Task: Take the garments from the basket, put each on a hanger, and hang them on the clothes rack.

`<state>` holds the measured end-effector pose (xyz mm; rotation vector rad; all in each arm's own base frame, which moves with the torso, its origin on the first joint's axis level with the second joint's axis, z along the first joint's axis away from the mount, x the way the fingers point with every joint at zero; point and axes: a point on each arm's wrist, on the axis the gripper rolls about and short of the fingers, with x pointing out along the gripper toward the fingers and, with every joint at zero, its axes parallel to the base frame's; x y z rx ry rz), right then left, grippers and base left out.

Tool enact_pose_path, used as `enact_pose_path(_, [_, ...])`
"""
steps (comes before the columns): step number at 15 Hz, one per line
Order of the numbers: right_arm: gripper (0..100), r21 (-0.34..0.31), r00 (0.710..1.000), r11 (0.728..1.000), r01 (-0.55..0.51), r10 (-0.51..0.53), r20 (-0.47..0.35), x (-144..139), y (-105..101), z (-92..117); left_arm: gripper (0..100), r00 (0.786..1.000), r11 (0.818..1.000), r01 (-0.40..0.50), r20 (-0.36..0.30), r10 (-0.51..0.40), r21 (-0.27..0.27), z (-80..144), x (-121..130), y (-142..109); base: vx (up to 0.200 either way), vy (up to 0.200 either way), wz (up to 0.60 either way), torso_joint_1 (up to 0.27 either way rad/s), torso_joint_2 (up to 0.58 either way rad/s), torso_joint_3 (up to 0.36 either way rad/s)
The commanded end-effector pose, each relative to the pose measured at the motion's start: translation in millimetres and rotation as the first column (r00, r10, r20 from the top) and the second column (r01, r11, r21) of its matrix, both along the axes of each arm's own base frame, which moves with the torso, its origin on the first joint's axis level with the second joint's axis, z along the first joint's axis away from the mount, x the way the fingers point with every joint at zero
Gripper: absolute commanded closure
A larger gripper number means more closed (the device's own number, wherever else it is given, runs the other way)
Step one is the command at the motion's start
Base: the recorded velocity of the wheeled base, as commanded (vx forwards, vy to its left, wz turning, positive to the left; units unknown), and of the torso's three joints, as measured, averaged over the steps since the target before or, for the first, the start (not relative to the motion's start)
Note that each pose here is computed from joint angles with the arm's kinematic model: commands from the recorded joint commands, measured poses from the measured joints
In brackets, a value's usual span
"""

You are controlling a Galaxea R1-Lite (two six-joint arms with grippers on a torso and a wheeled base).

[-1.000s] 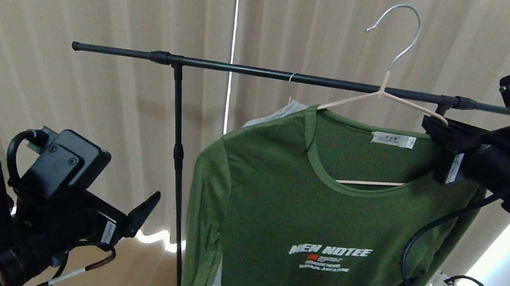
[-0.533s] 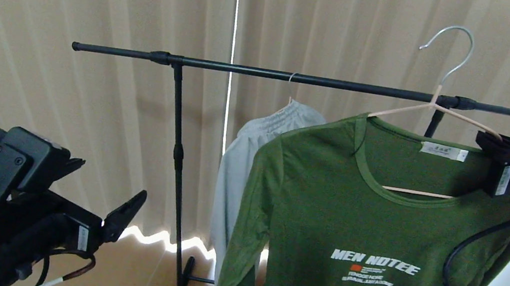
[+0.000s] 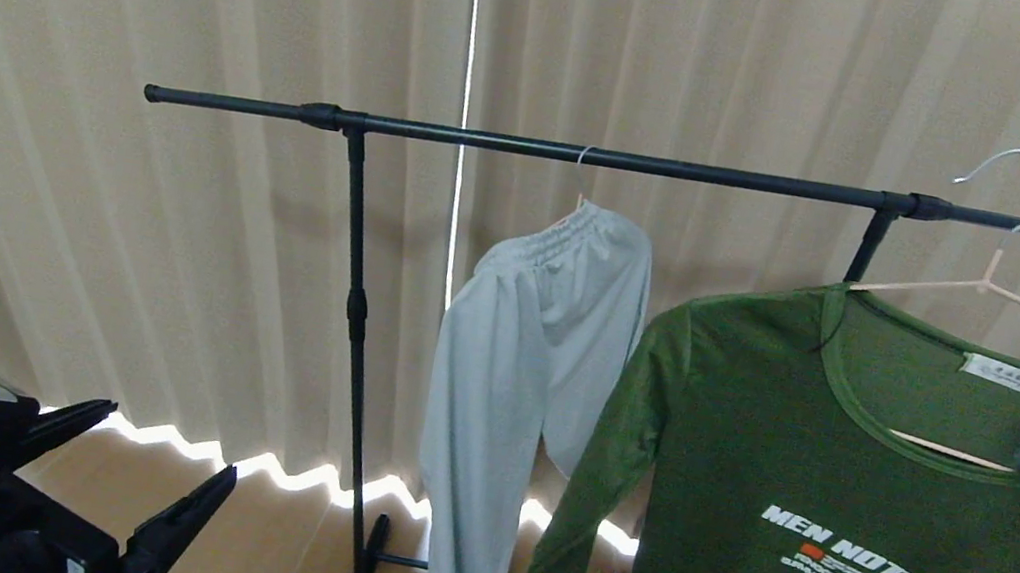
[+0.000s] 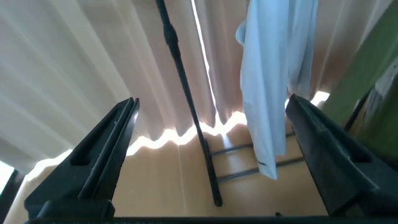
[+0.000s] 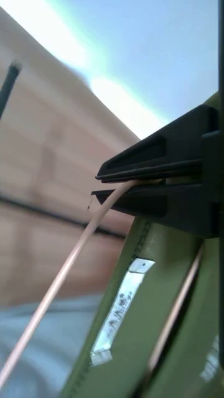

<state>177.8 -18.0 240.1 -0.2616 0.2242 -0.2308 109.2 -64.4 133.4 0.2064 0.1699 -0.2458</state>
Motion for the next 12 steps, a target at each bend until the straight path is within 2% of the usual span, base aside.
enact_pose_path(1, [100,-0.001,0.998,0.998,0.071,-0.071,-0.001,-11.6,-10.3,2.8,0,0.999,0.999,0.026,0.025,-0.026,-0.029,3.2,-5.7,3.5,0.0,0.0,0.0,0.0,0.0,0.0])
enact_pose_path(6, [100,-0.023,0.98,0.98,0.199,-0.199,-0.029,-15.2,-16.1,-2.1,0,0.998,0.999,0.04,0.043,-0.039,-0.034,4.1,-10.9,6.5,0.0,0.0,0.0,0.0,0.0,0.0])
enact_pose_path(12, [100,-0.026,0.977,0.978,0.205,-0.206,-0.044,-15.0,-16.3,-6.4,0,0.998,0.998,0.038,0.048,-0.036,-0.045,7.8,-7.4,4.6,0.0,0.0,0.0,0.0,0.0,0.0])
